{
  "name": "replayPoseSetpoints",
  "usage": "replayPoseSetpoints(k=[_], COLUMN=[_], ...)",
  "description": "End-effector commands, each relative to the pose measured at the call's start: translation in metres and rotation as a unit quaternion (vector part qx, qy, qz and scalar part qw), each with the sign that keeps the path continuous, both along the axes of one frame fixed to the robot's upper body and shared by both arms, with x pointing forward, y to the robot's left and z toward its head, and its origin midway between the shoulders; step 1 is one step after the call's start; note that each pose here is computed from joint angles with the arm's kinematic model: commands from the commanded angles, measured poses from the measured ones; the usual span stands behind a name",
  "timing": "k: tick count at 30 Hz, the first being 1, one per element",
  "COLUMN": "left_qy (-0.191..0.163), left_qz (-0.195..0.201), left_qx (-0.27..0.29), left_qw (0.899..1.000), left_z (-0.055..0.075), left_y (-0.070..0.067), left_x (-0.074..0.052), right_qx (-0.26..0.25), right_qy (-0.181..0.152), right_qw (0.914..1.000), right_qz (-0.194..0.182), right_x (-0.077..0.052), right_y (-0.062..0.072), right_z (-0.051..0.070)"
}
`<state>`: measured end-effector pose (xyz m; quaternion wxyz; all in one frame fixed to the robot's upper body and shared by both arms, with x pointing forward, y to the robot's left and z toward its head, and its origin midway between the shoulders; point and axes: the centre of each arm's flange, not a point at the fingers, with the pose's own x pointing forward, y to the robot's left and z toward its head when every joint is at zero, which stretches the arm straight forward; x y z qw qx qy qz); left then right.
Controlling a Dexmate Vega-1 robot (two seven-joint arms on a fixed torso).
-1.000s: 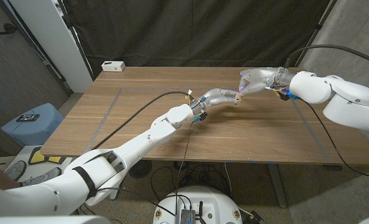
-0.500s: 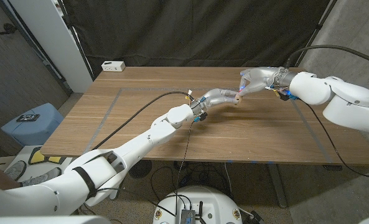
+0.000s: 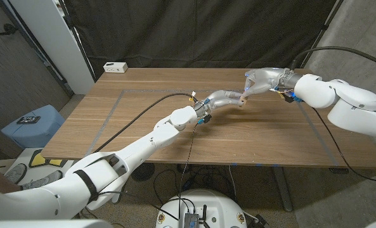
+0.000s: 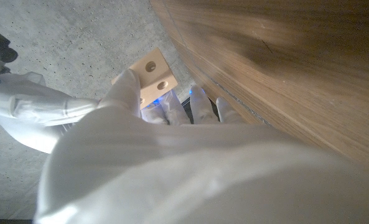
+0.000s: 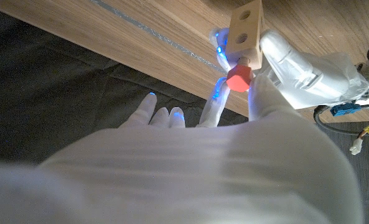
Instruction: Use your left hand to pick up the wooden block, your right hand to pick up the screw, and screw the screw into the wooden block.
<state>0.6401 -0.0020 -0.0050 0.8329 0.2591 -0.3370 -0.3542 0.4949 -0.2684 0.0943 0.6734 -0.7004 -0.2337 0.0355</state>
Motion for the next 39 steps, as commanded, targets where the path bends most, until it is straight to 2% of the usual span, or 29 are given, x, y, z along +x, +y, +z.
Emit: replayPoseSetpoints(k=[1,22,39], left_qy=[-0.001,-0.001,0.001], left_qz=[-0.001,-0.001,-0.001], left_qx=[-0.001,-0.001,-0.001], left_qw=[1.000,1.000,1.000], left_z=[-0.0006,-0.0016,-0.0023], left_y=[0.0007,0.0010,0.0004], left_x=[-0.0016,-0.0031,-0.0032], right_qx=[-0.005,-0.013,-0.010], right_qy=[-0.004,-0.034,-0.062], right_qw=[1.0000,0.9991,0.9976], right_qz=[-0.006,-0.024,-0.028], right_x=[0.0008,-0.0014,0.0023], right_y=[0.0038,0.0060,0.0109], right_z=[-0.0030,-0.0069,-0.0094])
